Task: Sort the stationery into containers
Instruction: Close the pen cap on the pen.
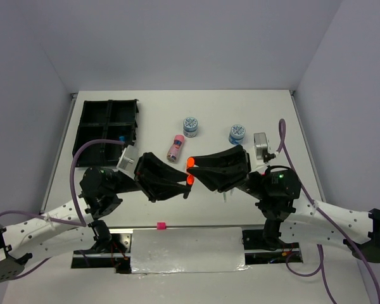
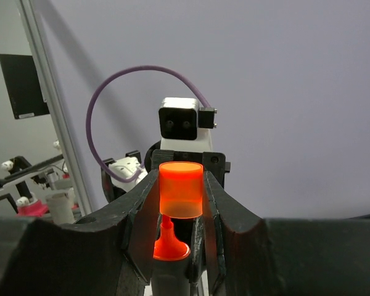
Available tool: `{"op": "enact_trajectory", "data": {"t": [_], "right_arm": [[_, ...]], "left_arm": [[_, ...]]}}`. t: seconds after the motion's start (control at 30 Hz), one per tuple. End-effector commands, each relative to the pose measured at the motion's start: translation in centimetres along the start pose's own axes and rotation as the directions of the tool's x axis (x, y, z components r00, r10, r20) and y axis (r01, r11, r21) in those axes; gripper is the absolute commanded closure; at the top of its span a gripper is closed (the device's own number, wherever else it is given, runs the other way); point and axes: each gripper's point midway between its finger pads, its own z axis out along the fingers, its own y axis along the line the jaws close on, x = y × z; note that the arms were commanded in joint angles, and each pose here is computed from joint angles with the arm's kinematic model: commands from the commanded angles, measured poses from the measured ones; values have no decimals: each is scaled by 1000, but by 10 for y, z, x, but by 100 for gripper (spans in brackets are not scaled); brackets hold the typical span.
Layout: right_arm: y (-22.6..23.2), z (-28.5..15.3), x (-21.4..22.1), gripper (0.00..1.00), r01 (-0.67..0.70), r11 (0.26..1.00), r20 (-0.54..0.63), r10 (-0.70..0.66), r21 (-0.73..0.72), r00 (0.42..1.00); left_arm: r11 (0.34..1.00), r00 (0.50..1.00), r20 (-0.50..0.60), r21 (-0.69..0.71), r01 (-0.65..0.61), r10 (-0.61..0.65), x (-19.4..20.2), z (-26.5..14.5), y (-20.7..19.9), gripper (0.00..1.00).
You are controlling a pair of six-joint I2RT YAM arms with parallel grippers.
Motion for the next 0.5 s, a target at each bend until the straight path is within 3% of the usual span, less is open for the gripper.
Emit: {"op": "enact_trajectory", "data": {"t": [0.0, 0.47], "right_arm": [[6, 0, -21, 84, 15, 1000, 71, -14, -12, 997], [11, -1, -27, 84, 8, 1000, 71, -6, -27, 997]], "left_arm": [[998, 996, 60, 32, -62, 60, -20, 3, -10, 100], [998, 997, 58, 1, -60, 60, -20, 5, -3, 100]]}}
